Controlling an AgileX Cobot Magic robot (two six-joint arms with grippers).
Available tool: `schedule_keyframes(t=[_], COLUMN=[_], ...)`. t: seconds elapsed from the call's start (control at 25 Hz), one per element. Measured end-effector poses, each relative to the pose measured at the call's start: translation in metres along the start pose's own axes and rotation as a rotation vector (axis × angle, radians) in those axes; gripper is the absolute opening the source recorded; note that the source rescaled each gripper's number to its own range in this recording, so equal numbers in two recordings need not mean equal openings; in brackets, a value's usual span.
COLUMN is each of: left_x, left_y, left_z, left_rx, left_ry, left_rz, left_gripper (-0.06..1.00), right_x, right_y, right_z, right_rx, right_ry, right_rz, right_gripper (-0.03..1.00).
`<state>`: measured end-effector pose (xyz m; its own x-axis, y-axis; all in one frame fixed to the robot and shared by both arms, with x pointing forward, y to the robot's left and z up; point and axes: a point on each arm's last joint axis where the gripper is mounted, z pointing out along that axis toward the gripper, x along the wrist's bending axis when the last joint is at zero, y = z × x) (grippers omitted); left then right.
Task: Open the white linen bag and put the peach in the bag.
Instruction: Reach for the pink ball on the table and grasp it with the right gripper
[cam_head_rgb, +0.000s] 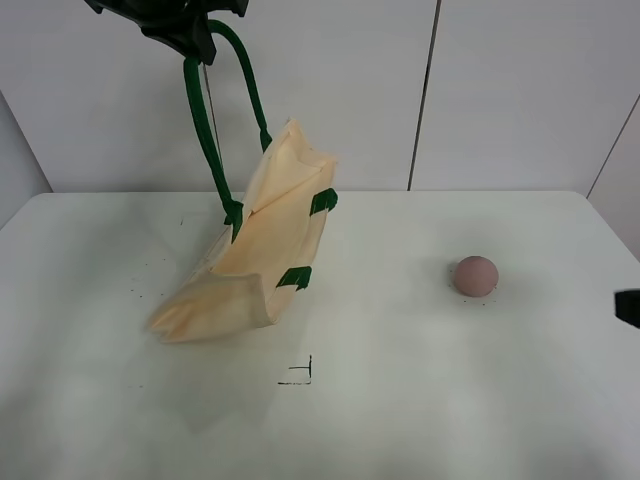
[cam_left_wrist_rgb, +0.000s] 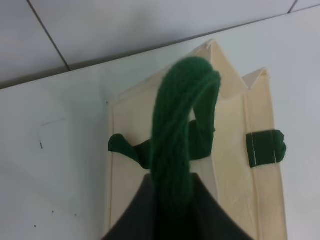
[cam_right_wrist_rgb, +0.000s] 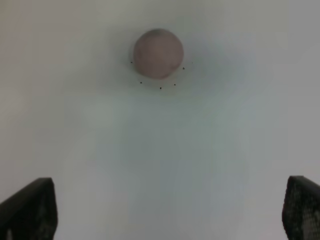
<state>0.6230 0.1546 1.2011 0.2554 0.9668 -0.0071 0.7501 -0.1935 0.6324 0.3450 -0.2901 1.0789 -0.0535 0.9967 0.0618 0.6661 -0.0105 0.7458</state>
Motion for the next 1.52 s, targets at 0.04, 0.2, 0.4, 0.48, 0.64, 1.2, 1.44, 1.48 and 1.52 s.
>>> schedule_keyframes(t=[0.04, 0.2, 0.4, 0.48, 0.64, 1.2, 1.44, 1.48, 1.52], left_x=[0.000, 0.000, 0.000, 0.000, 0.000, 0.000, 0.000, 0.000, 0.000], left_y=[0.000, 0.000, 0.000, 0.000, 0.000, 0.000, 0.000, 0.000, 0.000], left_z=[0.000, 0.000, 0.000, 0.000, 0.000, 0.000, 0.000, 0.000, 0.000], left_rx=[0.000, 0.000, 0.000, 0.000, 0.000, 0.000, 0.000, 0.000, 0.000], left_ry=[0.000, 0.000, 0.000, 0.000, 0.000, -0.001, -0.003, -0.003, -0.003], left_rz=[0.000, 0.000, 0.000, 0.000, 0.000, 0.001, 0.000, 0.000, 0.000], left_gripper=[0.00, 0.00, 0.00, 0.00, 0.00, 0.00, 0.00, 0.00, 0.00], right_x=[-0.001, -0.004, -0.008, -0.006, 0.012, 0.011, 0.010, 0.010, 0.010], right_y=[0.013, 0.064, 0.109, 0.117, 0.123, 0.076, 0.069, 0.068, 0.067], right_z=[0.016, 0.090, 0.187, 0.224, 0.274, 0.360, 0.368, 0.370, 0.370], right_rx=[0.050, 0.242, 0.392, 0.447, 0.498, 0.616, 0.623, 0.627, 0.628], right_ry=[-0.002, -0.010, -0.011, -0.001, 0.029, 0.013, 0.011, 0.010, 0.010], right_rz=[0.005, 0.018, 0.010, -0.011, -0.061, -0.039, -0.036, -0.035, -0.036], right_gripper=[1.00, 1.00, 1.00, 1.00, 1.00, 1.00, 0.98, 0.93, 0.84])
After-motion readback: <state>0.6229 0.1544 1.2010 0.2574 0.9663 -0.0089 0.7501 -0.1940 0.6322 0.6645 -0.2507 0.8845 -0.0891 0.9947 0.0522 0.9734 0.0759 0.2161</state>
